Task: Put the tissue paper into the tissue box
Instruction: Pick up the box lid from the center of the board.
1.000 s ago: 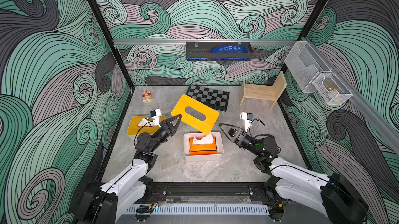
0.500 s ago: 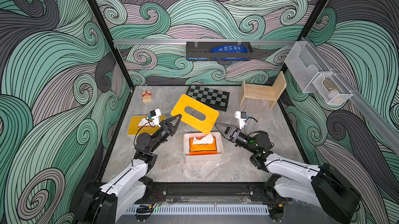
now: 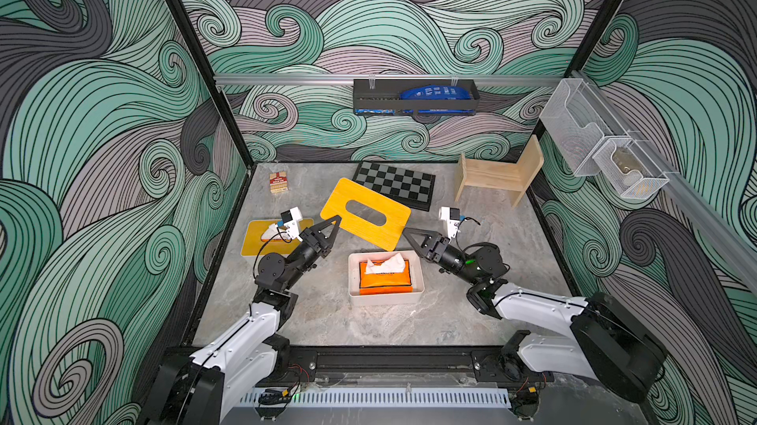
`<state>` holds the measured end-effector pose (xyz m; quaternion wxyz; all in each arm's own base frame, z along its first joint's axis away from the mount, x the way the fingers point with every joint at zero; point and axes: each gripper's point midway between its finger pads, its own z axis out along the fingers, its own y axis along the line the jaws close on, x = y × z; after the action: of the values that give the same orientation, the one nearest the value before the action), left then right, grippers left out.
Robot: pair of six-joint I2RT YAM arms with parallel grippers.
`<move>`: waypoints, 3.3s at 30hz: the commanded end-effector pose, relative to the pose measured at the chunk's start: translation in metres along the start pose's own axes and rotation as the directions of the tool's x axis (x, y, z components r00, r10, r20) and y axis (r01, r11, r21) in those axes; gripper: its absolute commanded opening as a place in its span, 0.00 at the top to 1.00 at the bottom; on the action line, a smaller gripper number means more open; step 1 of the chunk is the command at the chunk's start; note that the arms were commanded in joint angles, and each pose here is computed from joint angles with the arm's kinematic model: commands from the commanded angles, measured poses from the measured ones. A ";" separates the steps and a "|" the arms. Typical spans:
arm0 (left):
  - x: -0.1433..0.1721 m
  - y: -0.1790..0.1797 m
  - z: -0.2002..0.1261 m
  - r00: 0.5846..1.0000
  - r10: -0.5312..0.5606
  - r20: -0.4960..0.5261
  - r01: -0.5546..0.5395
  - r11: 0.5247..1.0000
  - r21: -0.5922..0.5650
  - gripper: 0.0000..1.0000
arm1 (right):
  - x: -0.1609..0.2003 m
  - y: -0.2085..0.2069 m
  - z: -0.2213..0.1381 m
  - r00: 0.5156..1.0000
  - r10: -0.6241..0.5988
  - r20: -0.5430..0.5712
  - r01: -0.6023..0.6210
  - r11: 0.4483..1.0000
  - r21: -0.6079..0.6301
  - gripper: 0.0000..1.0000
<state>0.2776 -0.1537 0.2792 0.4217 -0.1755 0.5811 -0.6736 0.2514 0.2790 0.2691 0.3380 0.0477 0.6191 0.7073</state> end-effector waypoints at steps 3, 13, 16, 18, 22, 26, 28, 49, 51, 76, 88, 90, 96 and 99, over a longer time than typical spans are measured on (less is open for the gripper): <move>0.001 -0.021 0.000 0.999 0.038 -0.008 -0.037 0.997 0.074 1.00 | 0.005 0.019 0.011 0.999 0.003 -0.033 -0.005 0.997 -0.071 0.65; -0.003 -0.020 -0.002 0.998 0.058 0.011 -0.058 0.996 0.068 1.00 | 0.006 -0.001 -0.003 1.000 0.017 0.005 -0.017 1.000 0.005 0.56; -0.003 -0.020 -0.002 0.998 0.063 0.012 -0.064 0.996 0.066 1.00 | 0.006 -0.009 -0.009 1.000 0.023 0.017 -0.024 0.999 0.036 0.55; -0.004 -0.021 -0.002 0.998 0.067 0.016 -0.068 0.996 0.065 1.00 | 0.006 -0.010 -0.010 1.000 0.025 0.019 -0.026 0.999 0.041 0.55; -0.004 -0.020 -0.002 0.998 0.068 0.013 -0.069 0.996 0.063 1.00 | 0.005 -0.008 -0.008 1.000 0.026 0.016 -0.026 0.999 0.035 0.54; -0.003 -0.020 -0.001 0.998 0.068 0.010 -0.068 0.996 0.063 1.00 | 0.004 -0.003 0.002 1.000 0.013 -0.004 -0.013 1.000 0.021 0.55; -0.003 -0.020 -0.001 0.998 0.067 0.010 -0.068 0.996 0.062 1.00 | 0.004 -0.002 0.005 1.000 0.012 -0.009 -0.012 1.000 0.014 0.56; -0.002 -0.016 0.000 0.998 0.068 0.000 -0.068 0.996 0.051 1.00 | 0.002 0.005 0.032 0.999 0.025 -0.049 -0.027 0.999 -0.040 0.72; -0.002 -0.016 0.000 0.998 0.068 0.000 -0.068 0.996 0.050 1.00 | 0.002 0.006 0.033 0.999 0.023 -0.049 -0.025 0.998 -0.049 0.75; 0.002 -0.007 -0.005 0.997 0.077 -0.009 -0.077 0.997 0.022 1.00 | 0.003 0.005 0.043 0.997 0.018 -0.077 -0.024 0.997 -0.071 0.98; 0.000 -0.002 -0.003 0.951 0.303 -0.065 -0.309 0.945 -0.109 0.50 | -0.001 -0.004 0.026 0.986 0.041 -0.159 -0.050 0.997 -0.051 1.00; -0.001 0.000 -0.003 0.924 0.370 -0.100 -0.382 0.911 -0.156 0.42 | -0.006 -0.008 0.017 0.985 0.043 -0.168 -0.050 0.998 -0.036 1.00; 0.000 0.015 -0.009 0.811 0.515 -0.276 -0.580 0.767 -0.275 0.21 | -0.030 -0.026 -0.021 0.987 0.040 -0.155 -0.032 0.998 0.051 1.00; 0.012 0.032 -0.015 0.765 0.500 -0.407 -0.627 0.724 -0.289 0.20 | -0.042 -0.037 -0.041 0.989 0.021 -0.145 -0.003 0.993 0.121 1.00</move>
<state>0.2776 -0.1524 0.2827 0.5141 -0.0184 0.7245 -0.4588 0.2876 0.2327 0.2447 0.2880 0.0450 0.6671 0.6856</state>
